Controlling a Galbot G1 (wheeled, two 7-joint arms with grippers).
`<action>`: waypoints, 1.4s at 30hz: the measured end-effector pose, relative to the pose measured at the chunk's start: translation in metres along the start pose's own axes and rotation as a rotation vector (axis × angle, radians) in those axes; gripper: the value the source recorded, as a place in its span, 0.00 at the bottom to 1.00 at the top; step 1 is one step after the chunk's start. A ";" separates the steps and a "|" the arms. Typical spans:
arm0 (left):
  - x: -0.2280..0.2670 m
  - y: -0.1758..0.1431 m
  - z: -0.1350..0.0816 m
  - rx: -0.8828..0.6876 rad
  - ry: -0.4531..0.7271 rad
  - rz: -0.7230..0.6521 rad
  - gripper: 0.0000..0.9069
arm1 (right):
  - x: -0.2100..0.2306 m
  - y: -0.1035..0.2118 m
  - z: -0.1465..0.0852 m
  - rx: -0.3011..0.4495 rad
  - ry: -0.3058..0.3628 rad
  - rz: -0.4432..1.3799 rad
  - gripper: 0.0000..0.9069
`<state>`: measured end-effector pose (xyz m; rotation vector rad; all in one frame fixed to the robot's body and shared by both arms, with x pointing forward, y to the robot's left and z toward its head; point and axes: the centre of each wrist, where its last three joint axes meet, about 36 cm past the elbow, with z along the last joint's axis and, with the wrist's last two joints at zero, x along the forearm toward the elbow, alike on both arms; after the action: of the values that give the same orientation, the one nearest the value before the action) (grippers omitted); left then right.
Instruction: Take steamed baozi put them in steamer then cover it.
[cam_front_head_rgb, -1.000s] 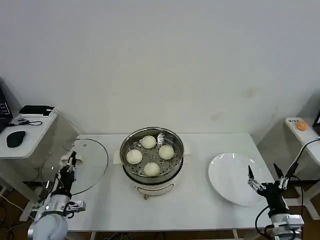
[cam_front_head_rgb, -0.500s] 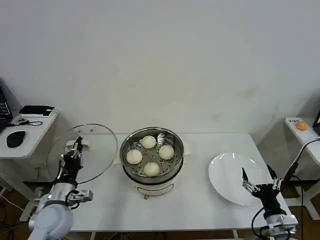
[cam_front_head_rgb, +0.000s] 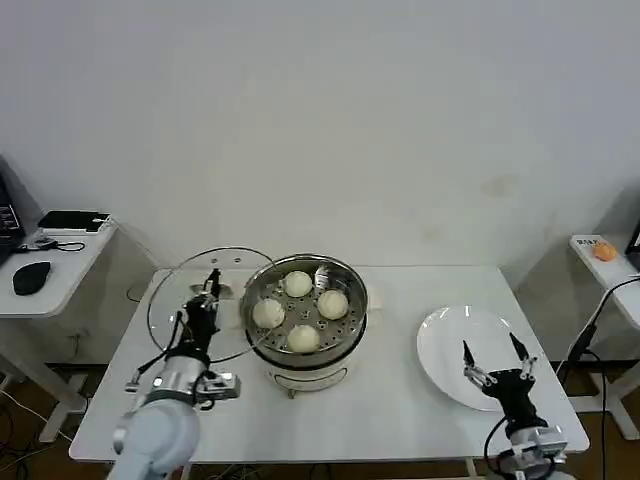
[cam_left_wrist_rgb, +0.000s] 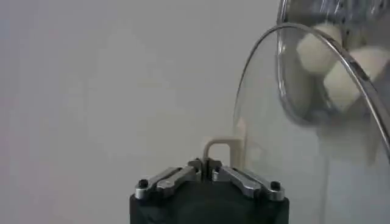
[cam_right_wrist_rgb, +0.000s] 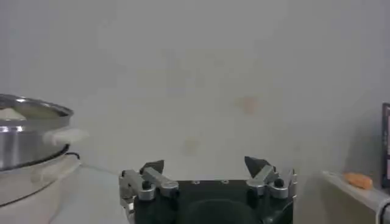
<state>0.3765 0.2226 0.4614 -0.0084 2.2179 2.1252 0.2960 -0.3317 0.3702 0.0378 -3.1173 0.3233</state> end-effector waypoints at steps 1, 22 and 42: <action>0.000 -0.001 -0.006 0.001 -0.002 0.002 0.00 | -0.001 0.002 0.001 0.000 0.002 -0.006 1.00; -0.036 -0.022 -0.103 -0.012 -0.024 0.033 0.00 | -0.007 0.024 0.016 0.004 0.024 -0.077 1.00; -0.060 -0.040 -0.135 -0.011 -0.062 0.076 0.00 | -0.004 0.031 0.020 0.003 0.032 -0.091 1.00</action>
<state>0.4320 0.0837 0.4304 0.1414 2.2058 2.1440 0.2989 -0.3053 0.3446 0.1716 -3.0713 0.3242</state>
